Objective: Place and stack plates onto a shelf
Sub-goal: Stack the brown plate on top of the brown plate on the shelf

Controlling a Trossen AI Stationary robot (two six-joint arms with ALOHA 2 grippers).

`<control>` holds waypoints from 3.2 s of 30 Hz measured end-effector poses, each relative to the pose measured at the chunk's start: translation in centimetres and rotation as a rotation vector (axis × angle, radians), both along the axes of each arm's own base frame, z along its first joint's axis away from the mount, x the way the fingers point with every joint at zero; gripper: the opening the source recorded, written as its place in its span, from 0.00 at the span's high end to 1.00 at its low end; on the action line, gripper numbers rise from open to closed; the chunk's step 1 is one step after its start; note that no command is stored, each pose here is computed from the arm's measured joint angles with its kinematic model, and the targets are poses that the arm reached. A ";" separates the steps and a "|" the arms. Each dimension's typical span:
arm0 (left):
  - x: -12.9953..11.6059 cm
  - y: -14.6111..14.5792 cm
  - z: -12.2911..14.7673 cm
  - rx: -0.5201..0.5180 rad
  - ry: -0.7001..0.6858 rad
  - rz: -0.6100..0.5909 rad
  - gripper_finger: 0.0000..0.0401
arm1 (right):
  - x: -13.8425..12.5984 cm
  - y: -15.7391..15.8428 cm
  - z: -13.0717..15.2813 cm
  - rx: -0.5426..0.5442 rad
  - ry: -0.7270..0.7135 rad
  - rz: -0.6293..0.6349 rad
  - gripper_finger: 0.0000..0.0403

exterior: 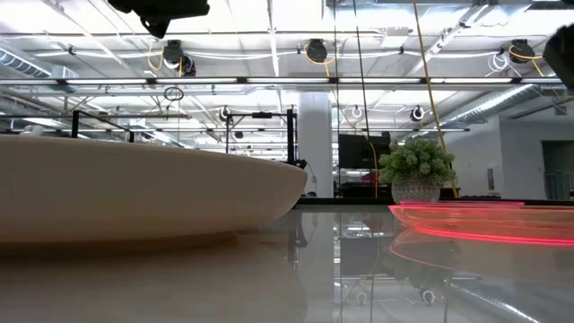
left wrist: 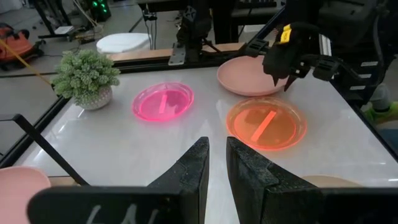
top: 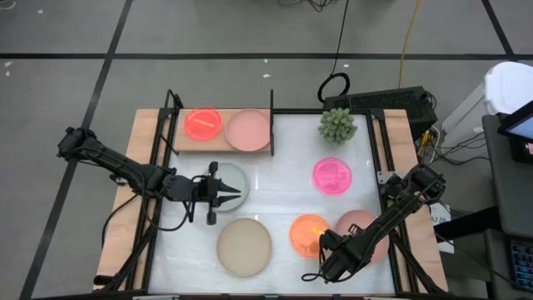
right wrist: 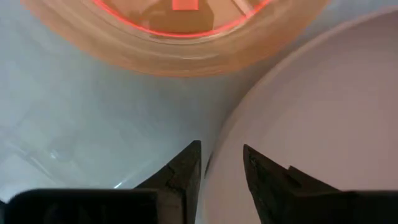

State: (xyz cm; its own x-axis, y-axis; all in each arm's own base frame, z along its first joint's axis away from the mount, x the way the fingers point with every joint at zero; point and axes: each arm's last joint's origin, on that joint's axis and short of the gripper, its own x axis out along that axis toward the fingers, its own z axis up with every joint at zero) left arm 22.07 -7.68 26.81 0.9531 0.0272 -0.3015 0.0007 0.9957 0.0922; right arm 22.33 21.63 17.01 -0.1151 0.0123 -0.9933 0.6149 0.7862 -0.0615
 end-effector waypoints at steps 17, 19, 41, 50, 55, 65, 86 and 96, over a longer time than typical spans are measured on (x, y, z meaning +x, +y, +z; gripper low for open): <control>0.0 0.0 0.0 0.006 0.000 -0.002 0.84 | -0.9 -0.5 0.5 0.027 0.071 0.000 0.99; 0.0 0.0 0.0 0.009 0.000 -0.002 0.84 | -1.0 -0.5 1.4 0.009 0.085 0.002 0.99; 0.0 0.1 0.0 0.011 -0.001 0.010 0.84 | 0.6 -1.3 10.3 -0.224 -0.019 0.297 1.00; -0.1 0.1 -0.2 -0.029 0.016 0.027 0.84 | 3.3 -4.0 12.1 -0.315 -0.087 0.537 1.00; -0.1 0.1 -0.3 -0.061 0.028 0.040 0.84 | 4.8 -5.8 13.0 -0.388 -0.100 0.666 1.00; -1.1 0.6 0.2 -0.185 0.021 0.128 0.84 | 7.9 -10.4 13.5 -0.449 -0.074 0.882 1.00; -1.8 0.5 0.0 -0.219 0.067 0.139 0.84 | 14.4 -20.5 14.6 -0.630 -0.259 1.174 1.00; -2.2 -0.1 0.3 -0.226 0.053 0.111 0.84 | 16.3 -24.6 15.9 -0.801 -0.362 1.234 1.00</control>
State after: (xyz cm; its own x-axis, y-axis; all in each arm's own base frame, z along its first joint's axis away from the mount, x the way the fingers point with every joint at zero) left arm 19.89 -7.75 27.08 0.9308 0.0570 -0.3610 -0.1107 0.9853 -0.1300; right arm 38.64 -2.98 32.94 0.5955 -0.4477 -0.6670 -0.3091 0.6387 -0.7046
